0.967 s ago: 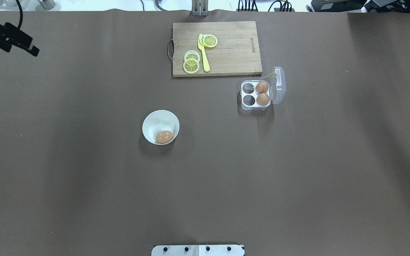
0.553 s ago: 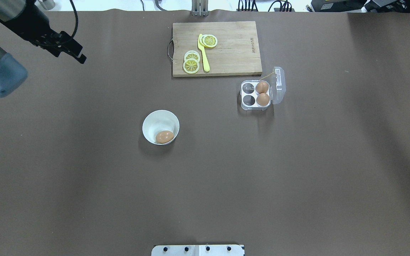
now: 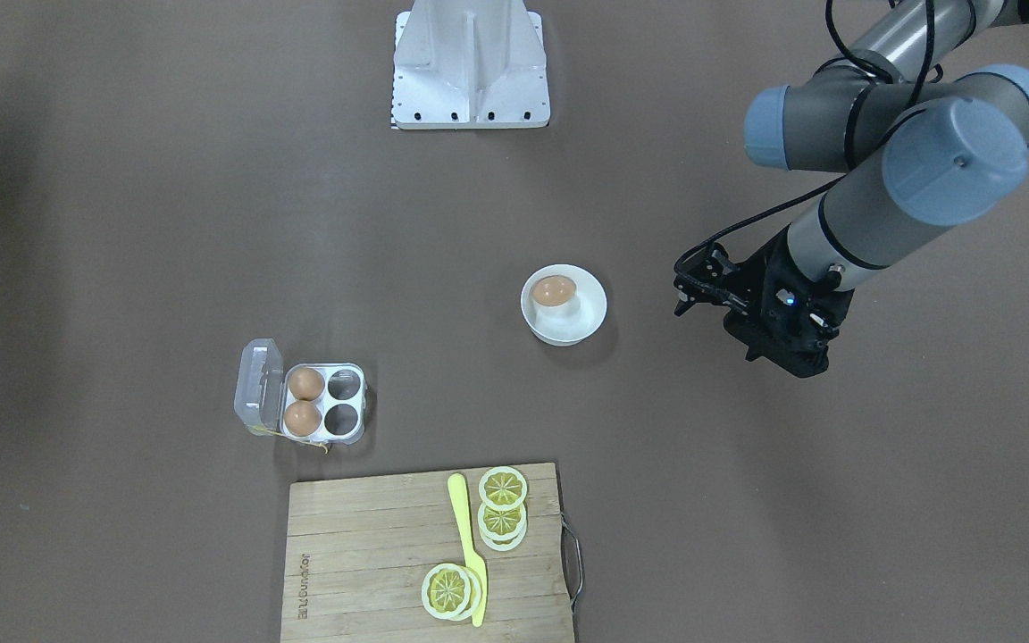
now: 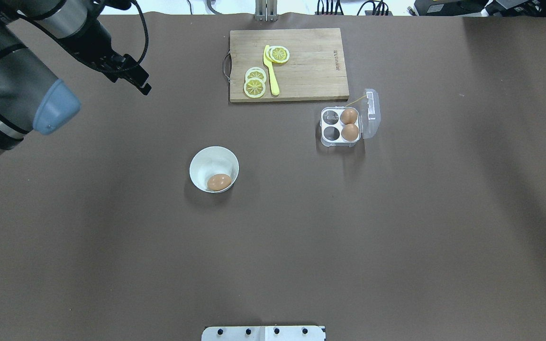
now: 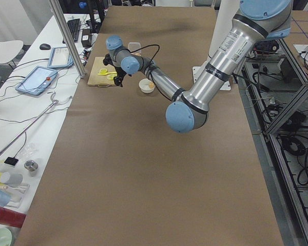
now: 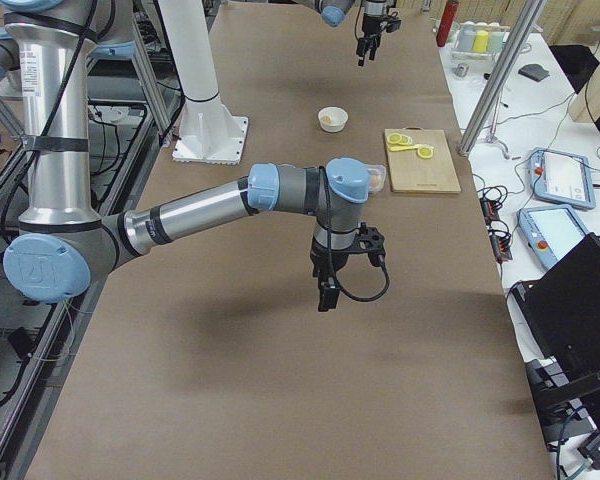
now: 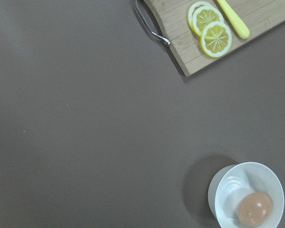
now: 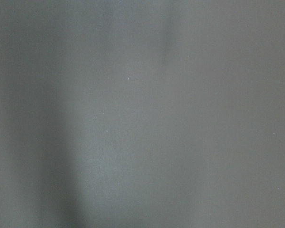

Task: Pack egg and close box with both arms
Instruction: 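Move the left gripper over the white bowl toward the brown egg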

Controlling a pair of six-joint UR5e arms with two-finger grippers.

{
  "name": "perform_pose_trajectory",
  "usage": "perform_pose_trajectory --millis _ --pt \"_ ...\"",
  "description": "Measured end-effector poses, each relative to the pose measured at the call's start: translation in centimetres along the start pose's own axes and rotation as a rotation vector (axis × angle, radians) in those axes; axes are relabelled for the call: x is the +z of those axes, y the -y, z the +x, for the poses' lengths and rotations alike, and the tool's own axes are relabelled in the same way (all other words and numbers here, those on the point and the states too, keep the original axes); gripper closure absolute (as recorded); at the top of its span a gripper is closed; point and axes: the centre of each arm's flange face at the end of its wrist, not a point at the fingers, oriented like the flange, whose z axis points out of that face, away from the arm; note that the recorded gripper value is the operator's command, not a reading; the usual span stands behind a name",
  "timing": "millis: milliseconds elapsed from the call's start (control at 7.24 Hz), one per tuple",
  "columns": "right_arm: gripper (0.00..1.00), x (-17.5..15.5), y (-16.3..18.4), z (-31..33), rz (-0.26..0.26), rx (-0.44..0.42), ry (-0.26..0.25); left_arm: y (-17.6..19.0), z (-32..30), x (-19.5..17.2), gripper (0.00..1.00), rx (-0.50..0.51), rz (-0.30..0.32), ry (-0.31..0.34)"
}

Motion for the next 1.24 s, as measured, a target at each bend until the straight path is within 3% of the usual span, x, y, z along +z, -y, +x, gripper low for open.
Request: perform_pose_trajectory --millis 691,829,967,1244 --pt "0.0 0.2 -0.2 0.1 -0.004 -0.001 0.001 1.5 4.5 6.4 0.03 0.131 -0.036 -0.048" --pt "0.0 0.2 -0.2 0.1 -0.005 -0.001 0.001 1.5 5.2 8.0 0.06 0.158 -0.031 -0.051" --pt "0.0 0.3 -0.2 0.2 -0.007 0.0 0.001 1.5 6.1 9.2 0.2 0.181 -0.029 -0.054" --pt "0.0 0.4 -0.2 0.2 -0.009 0.0 0.001 1.6 8.2 10.4 0.22 0.213 -0.032 -0.065"
